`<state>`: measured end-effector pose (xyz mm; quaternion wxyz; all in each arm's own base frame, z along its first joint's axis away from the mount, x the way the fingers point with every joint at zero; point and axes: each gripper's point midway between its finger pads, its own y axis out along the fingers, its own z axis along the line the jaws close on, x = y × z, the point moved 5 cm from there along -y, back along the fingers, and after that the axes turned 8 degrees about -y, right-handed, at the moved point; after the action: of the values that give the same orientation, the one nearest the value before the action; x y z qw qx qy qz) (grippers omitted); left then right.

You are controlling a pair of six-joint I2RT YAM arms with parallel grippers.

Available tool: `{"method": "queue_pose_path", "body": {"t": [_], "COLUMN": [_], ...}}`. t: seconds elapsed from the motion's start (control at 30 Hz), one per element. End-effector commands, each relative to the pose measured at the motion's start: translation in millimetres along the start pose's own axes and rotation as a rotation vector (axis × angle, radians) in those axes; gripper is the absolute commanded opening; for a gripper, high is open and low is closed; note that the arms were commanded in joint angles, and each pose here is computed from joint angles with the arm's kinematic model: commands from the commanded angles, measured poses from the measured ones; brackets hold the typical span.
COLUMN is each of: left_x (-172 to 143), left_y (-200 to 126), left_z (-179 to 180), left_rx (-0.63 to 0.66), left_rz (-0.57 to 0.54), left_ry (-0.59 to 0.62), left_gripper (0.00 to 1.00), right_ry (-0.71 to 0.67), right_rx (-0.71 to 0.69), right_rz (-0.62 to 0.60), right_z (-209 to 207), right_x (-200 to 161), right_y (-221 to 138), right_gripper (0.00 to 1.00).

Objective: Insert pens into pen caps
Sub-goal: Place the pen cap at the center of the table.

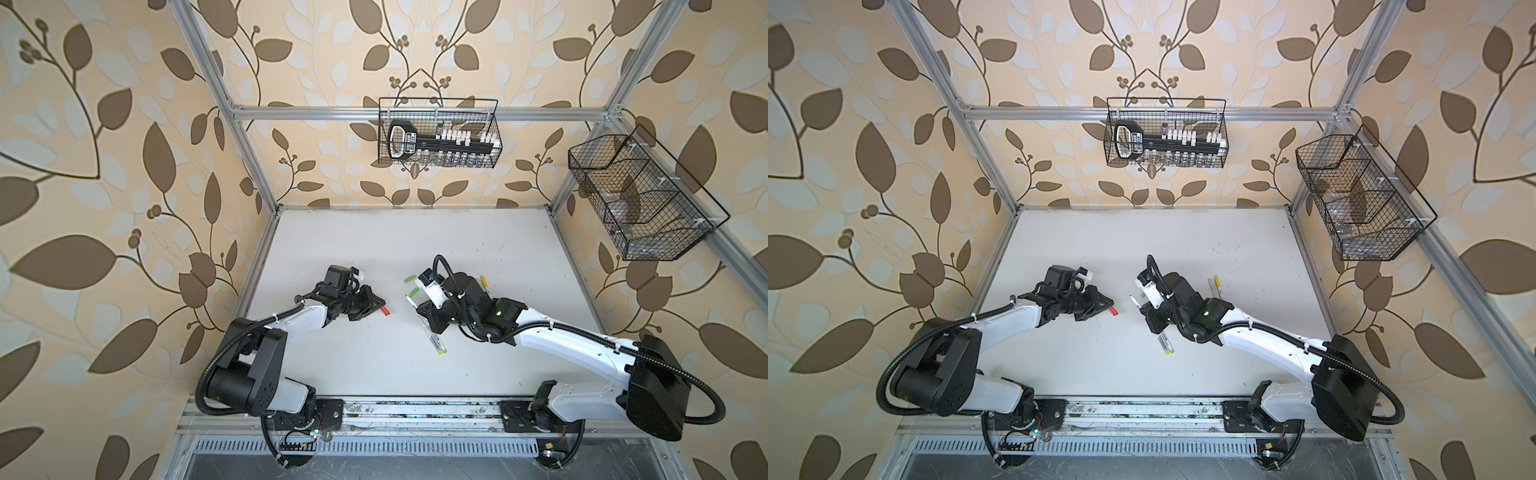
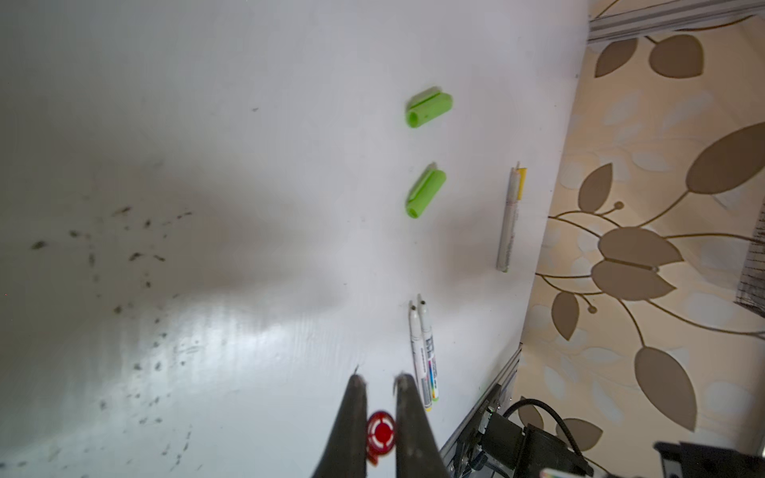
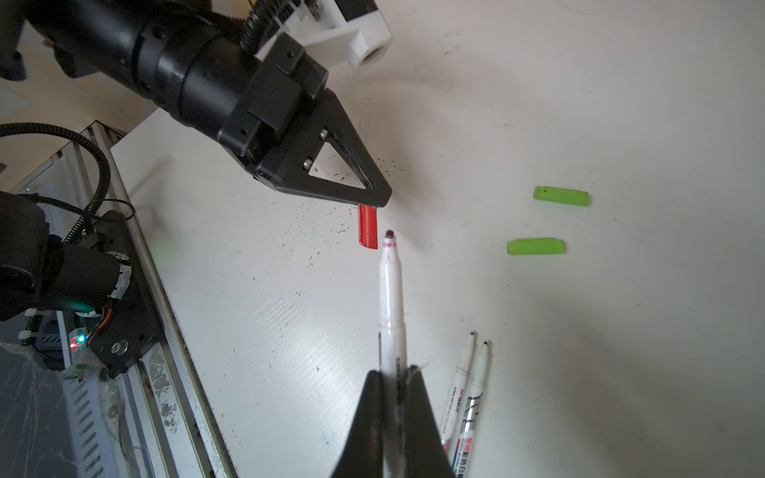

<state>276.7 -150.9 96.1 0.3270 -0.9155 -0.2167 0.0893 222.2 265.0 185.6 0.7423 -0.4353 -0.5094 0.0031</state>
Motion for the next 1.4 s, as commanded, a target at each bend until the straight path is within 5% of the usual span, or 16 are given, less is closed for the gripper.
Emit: {"method": "queue_pose_path", "body": {"t": [0.0, 0.3, 0.47, 0.67, 1.07, 1.37], "left_x": [12, 22, 24, 31, 43, 18], "left_y": [9, 26, 28, 27, 57, 63], "left_z": [5, 25, 29, 25, 11, 12], "left_rx": [0.010, 0.100, 0.138, 0.176, 0.136, 0.181], "left_rz": [-0.043, -0.048, -0.043, -0.038, 0.108, 0.195], "left_ry": [-0.050, -0.131, -0.128, -0.083, -0.022, 0.000], "left_gripper": [0.00, 0.19, 0.47, 0.63, 0.66, 0.68], "right_ry": [0.005, 0.003, 0.005, 0.008, 0.024, 0.034], "right_rx": [-0.013, -0.007, -0.008, -0.008, -0.027, -0.031], "right_rz": [0.001, 0.017, 0.016, 0.009, -0.004, -0.015], "right_z": [-2, -4, -7, -8, -14, -16], "right_x": [-5, -12, -13, -14, -19, -23], "right_y": [-3, 0, -1, -1, -8, -12], "right_gripper": [0.05, 0.05, 0.05, 0.05, 0.05, 0.05]}}
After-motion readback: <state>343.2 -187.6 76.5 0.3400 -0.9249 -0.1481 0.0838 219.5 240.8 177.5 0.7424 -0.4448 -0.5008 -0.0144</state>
